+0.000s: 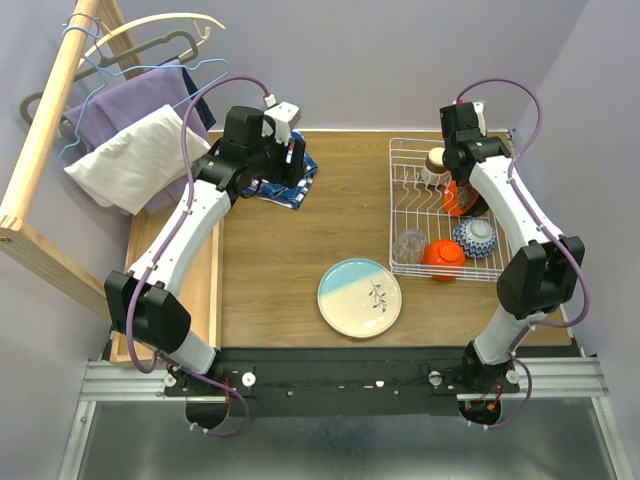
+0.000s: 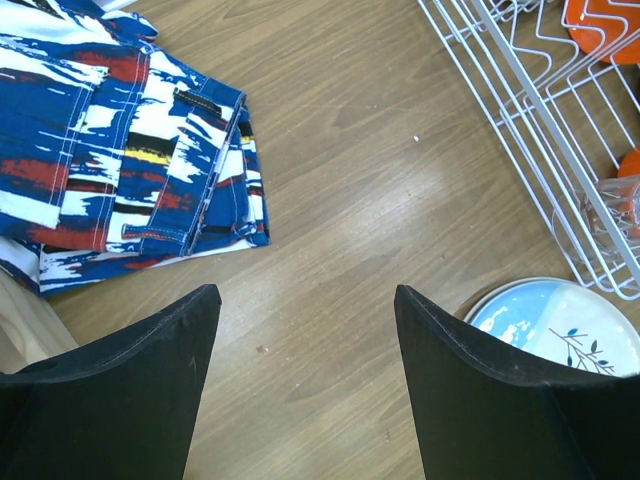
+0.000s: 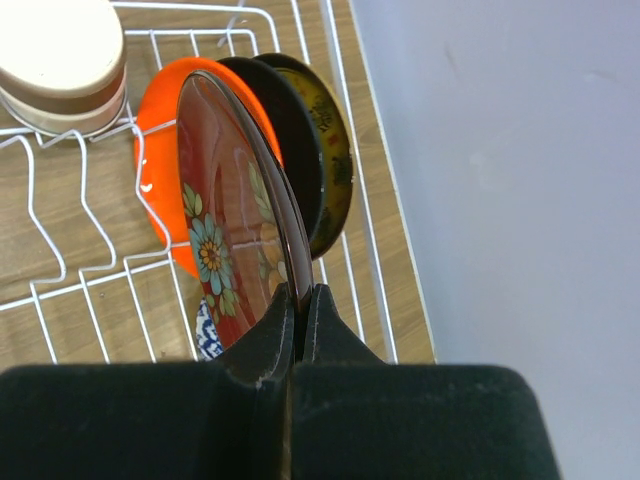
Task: Load the mixed dishes into the dish rack
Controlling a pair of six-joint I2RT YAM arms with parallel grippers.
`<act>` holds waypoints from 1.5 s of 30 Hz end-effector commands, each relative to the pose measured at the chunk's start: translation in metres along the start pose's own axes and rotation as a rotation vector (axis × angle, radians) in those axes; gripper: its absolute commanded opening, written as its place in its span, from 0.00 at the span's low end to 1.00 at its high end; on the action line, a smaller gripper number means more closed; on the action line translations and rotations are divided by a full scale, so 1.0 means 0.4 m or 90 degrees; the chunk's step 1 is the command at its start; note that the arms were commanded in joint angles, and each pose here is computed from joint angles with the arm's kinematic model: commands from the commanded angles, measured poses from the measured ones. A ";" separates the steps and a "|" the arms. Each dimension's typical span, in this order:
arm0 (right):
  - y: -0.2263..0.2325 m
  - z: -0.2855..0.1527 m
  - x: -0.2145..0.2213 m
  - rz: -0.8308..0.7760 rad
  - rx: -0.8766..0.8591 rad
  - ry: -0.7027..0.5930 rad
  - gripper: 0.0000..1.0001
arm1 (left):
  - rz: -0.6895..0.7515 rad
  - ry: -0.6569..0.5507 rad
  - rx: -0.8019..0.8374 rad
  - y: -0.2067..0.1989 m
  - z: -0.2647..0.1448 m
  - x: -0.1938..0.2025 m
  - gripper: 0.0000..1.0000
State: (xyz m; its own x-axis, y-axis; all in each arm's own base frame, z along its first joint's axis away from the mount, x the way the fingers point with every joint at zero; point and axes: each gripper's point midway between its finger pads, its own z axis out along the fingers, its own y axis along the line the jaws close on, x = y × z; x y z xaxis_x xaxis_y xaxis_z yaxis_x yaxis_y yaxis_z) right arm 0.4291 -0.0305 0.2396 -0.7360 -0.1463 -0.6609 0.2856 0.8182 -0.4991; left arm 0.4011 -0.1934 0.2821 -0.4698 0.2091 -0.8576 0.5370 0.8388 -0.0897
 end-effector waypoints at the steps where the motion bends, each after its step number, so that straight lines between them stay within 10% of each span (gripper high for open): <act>1: 0.007 0.001 -0.049 0.032 -0.002 -0.032 0.01 | 0.000 0.004 0.017 -0.015 0.012 0.008 0.79; 18: 0.124 0.087 0.016 -0.053 -0.063 0.035 0.01 | -0.079 0.093 0.085 -0.066 0.060 0.169 0.81; 28: 0.106 0.065 0.019 -0.070 -0.075 0.035 0.77 | -0.134 0.165 0.200 -0.157 0.066 0.298 0.83; 36: 0.079 -0.043 0.008 -0.066 -0.169 -0.009 0.94 | -0.117 0.258 0.250 -0.210 0.096 0.429 0.83; 45: 0.216 -0.318 0.171 -0.125 -0.615 -0.002 1.00 | -0.091 0.344 0.267 -0.261 0.144 0.522 0.82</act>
State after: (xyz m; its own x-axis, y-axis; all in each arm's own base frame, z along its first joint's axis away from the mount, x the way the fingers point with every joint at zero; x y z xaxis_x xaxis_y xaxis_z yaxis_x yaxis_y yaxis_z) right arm 0.3893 0.0368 0.2434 -0.7014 -0.2671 -0.6608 -0.1371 0.9604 -0.2427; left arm 0.2982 -0.2533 0.0925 -0.7964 0.3579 -0.4876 0.5834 0.6671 -0.4632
